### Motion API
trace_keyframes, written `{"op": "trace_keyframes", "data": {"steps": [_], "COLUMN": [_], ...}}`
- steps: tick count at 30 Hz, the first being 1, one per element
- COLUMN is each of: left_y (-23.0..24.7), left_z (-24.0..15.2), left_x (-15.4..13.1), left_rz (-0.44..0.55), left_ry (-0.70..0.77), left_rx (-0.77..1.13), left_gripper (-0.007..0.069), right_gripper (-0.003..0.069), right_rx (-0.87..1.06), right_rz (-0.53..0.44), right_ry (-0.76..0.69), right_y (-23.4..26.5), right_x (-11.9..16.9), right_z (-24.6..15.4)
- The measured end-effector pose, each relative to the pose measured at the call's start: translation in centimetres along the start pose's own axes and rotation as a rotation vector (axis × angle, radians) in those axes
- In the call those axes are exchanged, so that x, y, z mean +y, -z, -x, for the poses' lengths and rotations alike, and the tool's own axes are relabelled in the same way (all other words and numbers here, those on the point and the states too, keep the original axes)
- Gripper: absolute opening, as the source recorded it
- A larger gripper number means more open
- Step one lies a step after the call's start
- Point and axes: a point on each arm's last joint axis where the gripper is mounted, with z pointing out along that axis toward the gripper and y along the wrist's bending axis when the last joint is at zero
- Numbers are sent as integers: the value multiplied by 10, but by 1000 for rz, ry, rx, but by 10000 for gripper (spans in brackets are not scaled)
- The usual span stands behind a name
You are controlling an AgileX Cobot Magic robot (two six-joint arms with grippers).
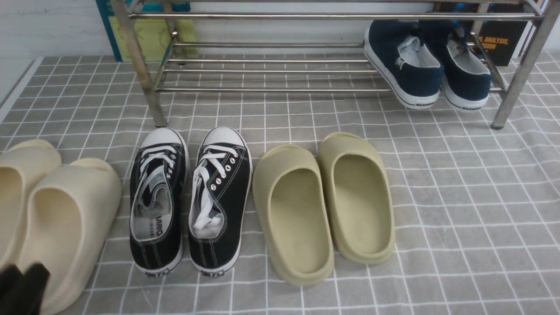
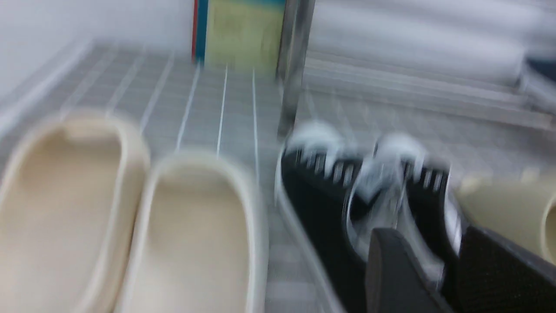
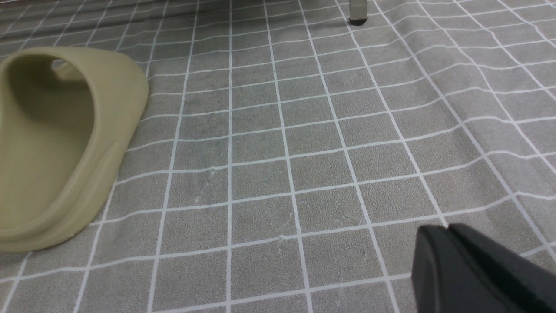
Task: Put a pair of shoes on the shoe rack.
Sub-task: Use the left arm to grab the shoe closest to it
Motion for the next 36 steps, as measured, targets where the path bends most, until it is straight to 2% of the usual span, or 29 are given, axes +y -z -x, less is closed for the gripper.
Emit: {"op": "trace_keyframes", "data": {"steps": [6,9,11,13,14,16,17,20,23,25,30,32,35,36], "left_y": [2,6,11,12,13,16,14,8,-25,-42,-88,-117,-135,-147], "left_z": [20,31,44,48,58,85,92,116,132,133,119,104,95,91], "left_x": [-2,-3,-4,-6,-10,-18,-20,-23,-20,-18,-15,-13,-12,-13], "left_rz": [-29,-62,-136,-157,-175,-170,-142,-70,102,154,228,273,289,284], "left_ry": [29,169,375,416,426,357,325,248,182,166,175,193,178,162], "left_rx": [-223,-345,-474,-476,-453,-395,-339,-227,66,172,392,554,668,740], "left_gripper": [238,238,221,195,136,8,-14,-13,-13,-13,-13,-13,-10,18], "right_gripper": [47,47,47,47,47,47,47,47,47,47,47,47,47,47], "right_rx": [0,0,0,0,0,0,0,0,0,0,0,0,0,0], "right_rz": [0,0,0,0,0,0,0,0,0,0,0,0,0,0], "right_ry": [0,0,0,0,0,0,0,0,0,0,0,0,0,0], "right_y": [0,0,0,0,0,0,0,0,0,0,0,0,0,0], "right_x": [0,0,0,0,0,0,0,0,0,0,0,0,0,0], "right_z": [0,0,0,0,0,0,0,0,0,0,0,0,0,0]}}
